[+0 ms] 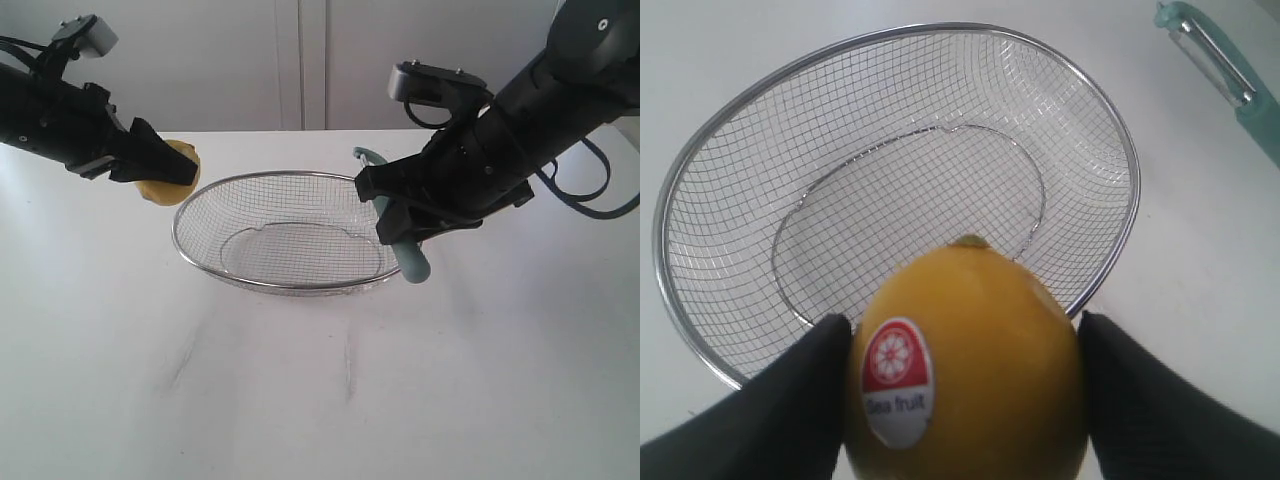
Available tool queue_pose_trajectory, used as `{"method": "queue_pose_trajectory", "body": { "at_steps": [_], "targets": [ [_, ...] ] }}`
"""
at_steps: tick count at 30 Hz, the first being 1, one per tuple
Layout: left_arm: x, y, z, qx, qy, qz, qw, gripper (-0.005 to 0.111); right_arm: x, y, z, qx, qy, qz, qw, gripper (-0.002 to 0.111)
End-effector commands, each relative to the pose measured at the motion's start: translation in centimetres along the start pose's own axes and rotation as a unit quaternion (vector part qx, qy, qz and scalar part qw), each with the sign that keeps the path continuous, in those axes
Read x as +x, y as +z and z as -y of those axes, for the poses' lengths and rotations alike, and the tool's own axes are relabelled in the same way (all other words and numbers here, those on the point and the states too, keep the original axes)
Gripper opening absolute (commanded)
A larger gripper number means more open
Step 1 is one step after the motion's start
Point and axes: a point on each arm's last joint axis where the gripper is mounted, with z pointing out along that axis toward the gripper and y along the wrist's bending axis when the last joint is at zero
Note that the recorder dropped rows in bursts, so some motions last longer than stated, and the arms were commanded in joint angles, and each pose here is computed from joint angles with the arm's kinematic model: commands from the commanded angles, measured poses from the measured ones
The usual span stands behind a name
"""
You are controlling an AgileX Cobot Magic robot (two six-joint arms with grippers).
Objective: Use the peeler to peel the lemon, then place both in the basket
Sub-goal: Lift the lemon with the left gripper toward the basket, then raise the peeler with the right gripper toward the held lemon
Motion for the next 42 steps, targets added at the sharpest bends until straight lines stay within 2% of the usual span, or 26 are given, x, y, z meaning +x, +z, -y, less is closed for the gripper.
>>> {"method": "queue_pose_trajectory", "body": {
  "at_steps": [1, 8, 12, 15, 21, 27, 36, 42],
  "targets": [
    [-0.7, -0.4, 1.2, 0.043, 0.047, 0.03, 0.997, 0.0, -0.2, 0.0, 0.2, 0.0, 0.001, 0.01, 1.0, 0.0],
    [-2.0, -1.0, 3.1, 0.138, 0.143, 0.121, 0.972, 0.0, 0.2, 1.2, 0.4, -0.012, 0.018, -0.022, 1.0, 0.0],
    [-2.2, -1.1, 3.5, 0.151, 0.173, 0.14, 0.963, 0.0, 0.1, 2.1, 0.0, -0.05, 0.038, -0.029, 0.998, 0.0],
    [-2.1, -1.1, 3.6, 0.158, 0.18, 0.14, 0.961, 0.0, -0.1, 2.4, -0.5, -0.08, 0.04, -0.023, 0.996, 0.0],
    [-2.1, -1.2, 3.7, 0.168, 0.183, 0.141, 0.958, 0.0, -0.5, 2.2, -2.8, -0.19, 0.05, -0.009, 0.98, 0.0],
    [-2.1, -1.2, 3.8, 0.172, 0.184, 0.141, 0.957, 0.0, 0.1, 2.7, -5.6, -0.215, 0.033, -0.019, 0.976, 0.0],
    [-2.1, -1.2, 3.8, 0.174, 0.182, 0.14, 0.958, 0.0, -0.6, 2.3, -6.4, -0.266, 0.069, 0.011, 0.961, 0.0],
    [-2.0, -1.2, 3.8, 0.174, 0.183, 0.138, 0.958, 0.0, -0.8, 2.2, -6.5, -0.268, 0.079, 0.023, 0.96, 0.0]
  ]
}}
